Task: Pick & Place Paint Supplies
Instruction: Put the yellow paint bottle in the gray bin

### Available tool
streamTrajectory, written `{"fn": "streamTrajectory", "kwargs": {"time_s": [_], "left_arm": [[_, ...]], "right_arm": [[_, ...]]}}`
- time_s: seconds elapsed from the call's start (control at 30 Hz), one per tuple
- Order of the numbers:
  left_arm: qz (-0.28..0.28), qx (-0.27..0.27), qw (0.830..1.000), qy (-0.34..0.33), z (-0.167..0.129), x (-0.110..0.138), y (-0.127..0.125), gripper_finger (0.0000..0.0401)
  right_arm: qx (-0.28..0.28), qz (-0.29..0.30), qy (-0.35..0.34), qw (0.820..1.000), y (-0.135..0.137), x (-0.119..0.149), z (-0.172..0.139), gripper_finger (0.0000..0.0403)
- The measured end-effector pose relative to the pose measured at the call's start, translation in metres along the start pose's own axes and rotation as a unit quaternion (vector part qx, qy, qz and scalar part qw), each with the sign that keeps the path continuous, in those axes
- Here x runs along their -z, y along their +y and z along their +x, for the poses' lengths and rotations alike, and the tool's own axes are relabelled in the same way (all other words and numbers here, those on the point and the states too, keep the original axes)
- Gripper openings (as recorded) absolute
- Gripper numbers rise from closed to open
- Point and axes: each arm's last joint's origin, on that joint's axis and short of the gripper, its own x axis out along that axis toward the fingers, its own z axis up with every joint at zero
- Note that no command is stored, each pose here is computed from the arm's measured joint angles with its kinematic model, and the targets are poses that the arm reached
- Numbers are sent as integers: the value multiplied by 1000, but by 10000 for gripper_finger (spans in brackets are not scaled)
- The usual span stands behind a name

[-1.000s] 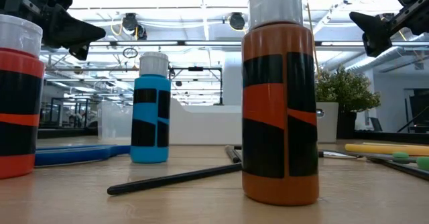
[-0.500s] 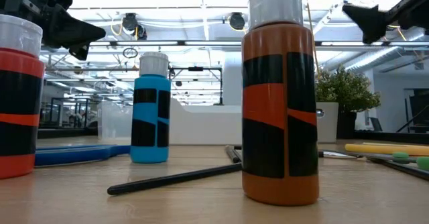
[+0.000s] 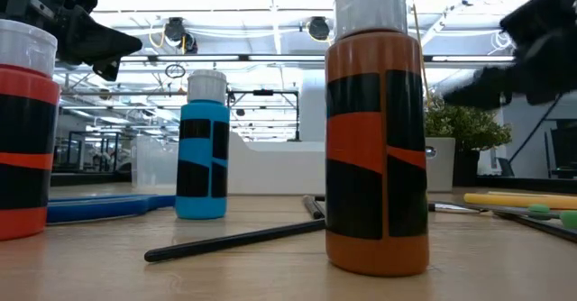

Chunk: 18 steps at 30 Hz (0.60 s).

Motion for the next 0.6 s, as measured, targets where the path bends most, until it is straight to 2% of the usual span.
{"fn": "streamTrajectory", "kwargs": {"time_s": [0.13,0.2,0.33,0.4,0.53,0.6], "left_arm": [[0,0,1000,0,0,0,0,31],[6,0,1000,0,0,0,0,31],[49,-9,998,-42,0,-8,0,31],[35,-2,997,-71,-1,-14,-1,31],[-5,51,992,-115,-3,-23,-5,31],[-6,61,990,-130,-3,-26,-6,31]], "right_arm": [[42,1,52,998,-2,14,9,341],[50,3,57,997,-2,16,13,341],[22,28,50,998,-1,16,22,341],[11,30,52,998,0,17,26,341],[-9,25,63,998,-1,22,33,341],[-15,44,64,997,-1,23,36,341]]}}
